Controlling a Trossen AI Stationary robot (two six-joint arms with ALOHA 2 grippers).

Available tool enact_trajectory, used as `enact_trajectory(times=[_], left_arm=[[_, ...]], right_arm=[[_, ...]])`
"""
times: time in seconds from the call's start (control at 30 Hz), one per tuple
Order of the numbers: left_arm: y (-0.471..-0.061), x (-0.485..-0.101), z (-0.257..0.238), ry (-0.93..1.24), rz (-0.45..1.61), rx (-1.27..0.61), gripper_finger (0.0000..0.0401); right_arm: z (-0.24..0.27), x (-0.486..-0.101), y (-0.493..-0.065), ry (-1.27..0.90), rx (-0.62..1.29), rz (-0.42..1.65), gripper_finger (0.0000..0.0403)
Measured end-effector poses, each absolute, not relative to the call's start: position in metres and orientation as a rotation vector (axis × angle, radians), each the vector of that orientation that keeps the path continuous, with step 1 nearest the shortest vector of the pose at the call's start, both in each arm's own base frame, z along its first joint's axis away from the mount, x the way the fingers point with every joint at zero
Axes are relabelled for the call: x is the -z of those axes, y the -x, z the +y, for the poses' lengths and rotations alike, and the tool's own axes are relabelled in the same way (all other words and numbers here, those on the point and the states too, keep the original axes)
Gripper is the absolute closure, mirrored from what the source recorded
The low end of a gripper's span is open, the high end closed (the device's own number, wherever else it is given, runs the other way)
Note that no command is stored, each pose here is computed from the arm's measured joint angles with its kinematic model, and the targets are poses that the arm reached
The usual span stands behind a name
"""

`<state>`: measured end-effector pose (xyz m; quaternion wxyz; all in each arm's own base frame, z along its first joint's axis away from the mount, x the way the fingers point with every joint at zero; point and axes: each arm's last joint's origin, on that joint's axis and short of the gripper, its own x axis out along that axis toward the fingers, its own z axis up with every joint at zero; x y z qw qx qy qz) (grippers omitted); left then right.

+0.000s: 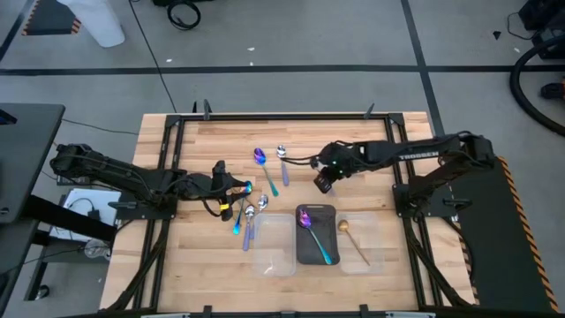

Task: Sort silverware by color (type)
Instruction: Put the purple into the left transparent bin

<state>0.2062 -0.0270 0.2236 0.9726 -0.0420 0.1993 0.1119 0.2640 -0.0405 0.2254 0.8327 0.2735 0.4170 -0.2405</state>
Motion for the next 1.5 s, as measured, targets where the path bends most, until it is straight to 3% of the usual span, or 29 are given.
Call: enact_trajectory(times=[0.67,1.0,1.5], left_arm=[[-0.206,-0.224,-0.027,0.102,0.400,-0.229,0.0257],[-0.206,-0.224,-0.027,0.124,0.394,-0.233,0.0257],[-0.207,-0.224,-0.027,0.146,0.387,-0.237,0.0257]], right_arm=[[-0.027,-0.269,-0.279,-0.449,0.367,0.479,0.0357],[-0.017,-0.300,-0.283,-0.381,0.187,0.229,0.0357],[0.002,-0.323,-0.287,-0.335,0.073,0.009,0.0357]])
